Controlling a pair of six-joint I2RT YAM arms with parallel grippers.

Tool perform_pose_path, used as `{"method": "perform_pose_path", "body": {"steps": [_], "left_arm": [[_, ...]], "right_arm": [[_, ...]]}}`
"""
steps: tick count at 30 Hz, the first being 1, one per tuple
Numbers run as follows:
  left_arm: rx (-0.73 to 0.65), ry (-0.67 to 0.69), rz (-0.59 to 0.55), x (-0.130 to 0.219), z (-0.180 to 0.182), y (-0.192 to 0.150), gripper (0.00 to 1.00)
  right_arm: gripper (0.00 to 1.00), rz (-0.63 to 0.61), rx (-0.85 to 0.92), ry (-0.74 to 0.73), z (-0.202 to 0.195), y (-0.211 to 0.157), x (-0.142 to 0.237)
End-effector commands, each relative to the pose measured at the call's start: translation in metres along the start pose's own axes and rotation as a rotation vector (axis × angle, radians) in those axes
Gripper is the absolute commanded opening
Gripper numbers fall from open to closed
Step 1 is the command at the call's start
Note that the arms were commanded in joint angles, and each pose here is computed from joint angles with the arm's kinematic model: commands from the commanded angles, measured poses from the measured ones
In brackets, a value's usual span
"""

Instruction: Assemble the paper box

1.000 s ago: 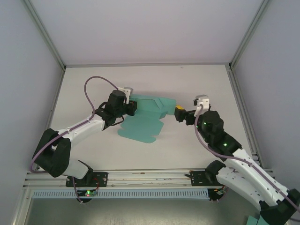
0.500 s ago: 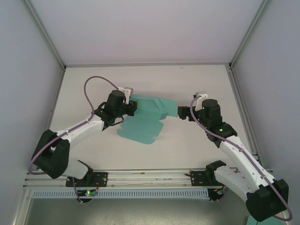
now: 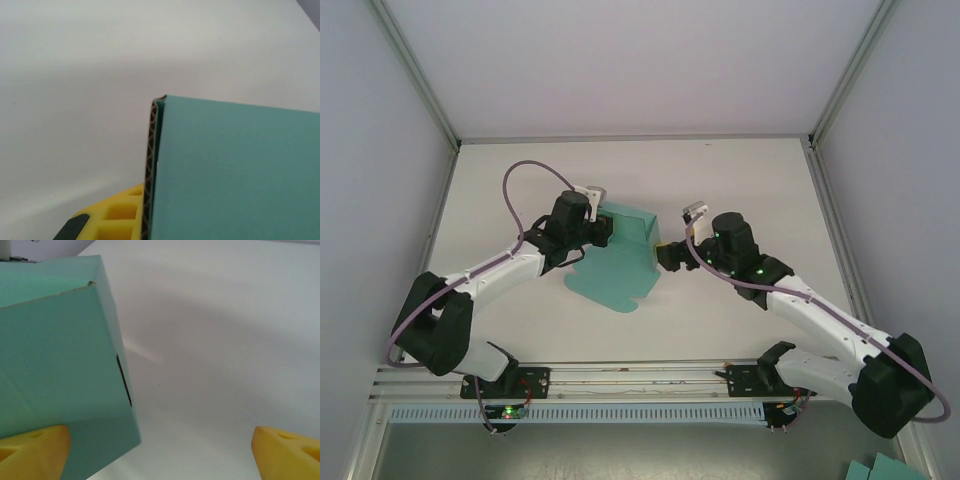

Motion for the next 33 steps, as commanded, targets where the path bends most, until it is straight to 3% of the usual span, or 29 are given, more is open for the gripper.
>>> {"method": "perform_pose_path", "body": {"steps": [1, 11, 23, 33], "left_arm": [[0.027, 0.012, -0.023, 0.001, -0.001, 0.010, 0.00], [0.056, 0.180, 0.018, 0.003, 0.012, 0.004, 0.00], [0.066, 0.201, 0.024, 0.004, 0.014, 0.006, 0.00], [0.060, 0.198, 0.039, 0.004, 0.013, 0.006, 0.00]], "right_arm": [[0.92, -0.058, 0.054, 0.034, 0.015, 0.017, -0.007], [0.89, -0.053, 0.018, 0.085, 0.023, 0.015, -0.003], [0.85, -0.032, -0.052, 0.095, 0.024, 0.010, -0.002], [0.83, -0.047, -0.069, 0.252, 0.036, 0.008, 0.006]]}}
Point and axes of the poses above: each hand's point on the last joint's axis, 136 mm out from that joint toward the fingers, its own x axis back along the fingers, its own z axis along the line the jaws close on, y = z × x, the point moved 9 cm from there along x, back along the fingers, and after that the axes turned 11 degrees about -x, right-handed, at the moved point
